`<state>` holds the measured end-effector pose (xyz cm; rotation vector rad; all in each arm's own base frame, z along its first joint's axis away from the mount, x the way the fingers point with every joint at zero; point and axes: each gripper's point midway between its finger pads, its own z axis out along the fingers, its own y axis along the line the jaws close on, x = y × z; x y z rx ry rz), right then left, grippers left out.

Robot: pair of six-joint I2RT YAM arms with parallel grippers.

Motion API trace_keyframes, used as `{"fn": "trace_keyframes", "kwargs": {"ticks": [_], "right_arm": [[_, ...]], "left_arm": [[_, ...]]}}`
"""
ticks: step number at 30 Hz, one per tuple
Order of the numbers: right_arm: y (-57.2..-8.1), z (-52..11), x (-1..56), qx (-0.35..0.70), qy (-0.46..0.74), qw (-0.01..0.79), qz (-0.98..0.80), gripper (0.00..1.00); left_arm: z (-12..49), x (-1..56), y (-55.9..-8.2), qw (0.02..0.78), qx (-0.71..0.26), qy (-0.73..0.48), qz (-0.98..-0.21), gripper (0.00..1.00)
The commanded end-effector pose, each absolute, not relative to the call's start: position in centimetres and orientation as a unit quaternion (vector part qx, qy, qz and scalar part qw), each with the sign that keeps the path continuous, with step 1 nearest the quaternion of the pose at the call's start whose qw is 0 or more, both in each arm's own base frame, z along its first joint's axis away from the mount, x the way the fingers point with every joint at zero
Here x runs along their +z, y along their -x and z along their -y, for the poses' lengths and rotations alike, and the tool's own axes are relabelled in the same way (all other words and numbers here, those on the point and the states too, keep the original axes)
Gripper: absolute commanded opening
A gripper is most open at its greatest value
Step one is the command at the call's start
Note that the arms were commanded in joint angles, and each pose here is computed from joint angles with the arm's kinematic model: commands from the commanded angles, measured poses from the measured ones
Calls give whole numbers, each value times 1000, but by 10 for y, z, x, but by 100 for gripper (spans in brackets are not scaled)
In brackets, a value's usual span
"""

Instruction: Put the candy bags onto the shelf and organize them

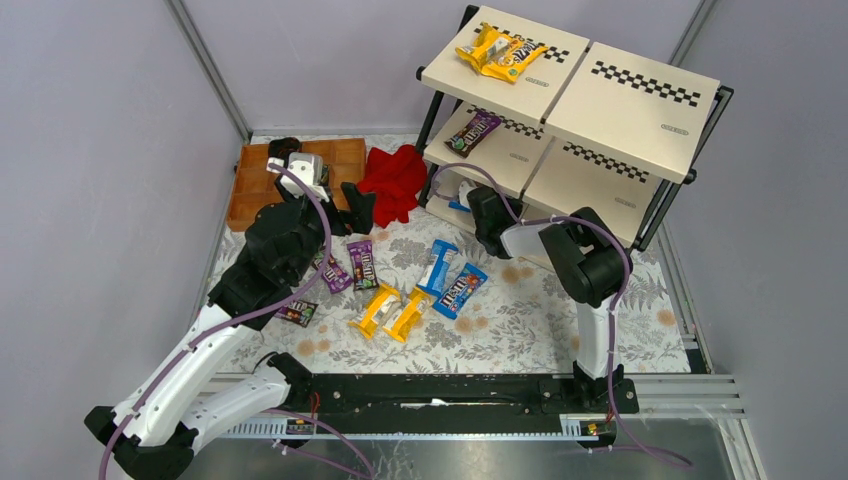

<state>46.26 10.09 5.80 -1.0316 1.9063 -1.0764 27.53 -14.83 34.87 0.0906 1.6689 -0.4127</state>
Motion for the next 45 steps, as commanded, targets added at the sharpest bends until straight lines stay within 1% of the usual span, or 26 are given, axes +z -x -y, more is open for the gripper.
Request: {"fn": "trace_keyframes", "kwargs": {"ticks": [1,13,17,20,23,29,33,37,39,42,45], "right_arm": [[-472,-108,59,-393,413,382,-728,0],[-495,-129,67,-394,446,420,-685,0],[-494,-141,71,-363,448,441,-687,1],[-494,-143,82,-374,433,456,-682,4],[-486,-146,97,-381,412,461,-687,12],[-450,-151,117,-407,384,445,-699,22],[-413,-161,111,-372,396,430,-721,30],[-359,-184,88,-298,421,414,-750,39],[-332,-198,84,-259,418,407,-769,40],[-296,-221,91,-171,398,399,-808,44],[-268,-237,99,-62,348,383,-853,50]], "left_arm": [[150,361,-278,668,-196,-31,-718,99],[149,357,-281,665,-187,-30,-722,99],[149,356,-281,665,-186,-30,-723,99],[150,355,-283,663,-184,-31,-724,99],[151,354,-283,662,-185,-32,-726,99],[149,354,-284,663,-179,-29,-726,99],[150,354,-283,662,-183,-33,-726,99],[146,357,-283,667,-177,-25,-724,99],[146,360,-283,666,-182,-17,-723,99],[153,378,-280,663,-217,-2,-717,99],[164,414,-274,665,-268,2,-697,99]]}}
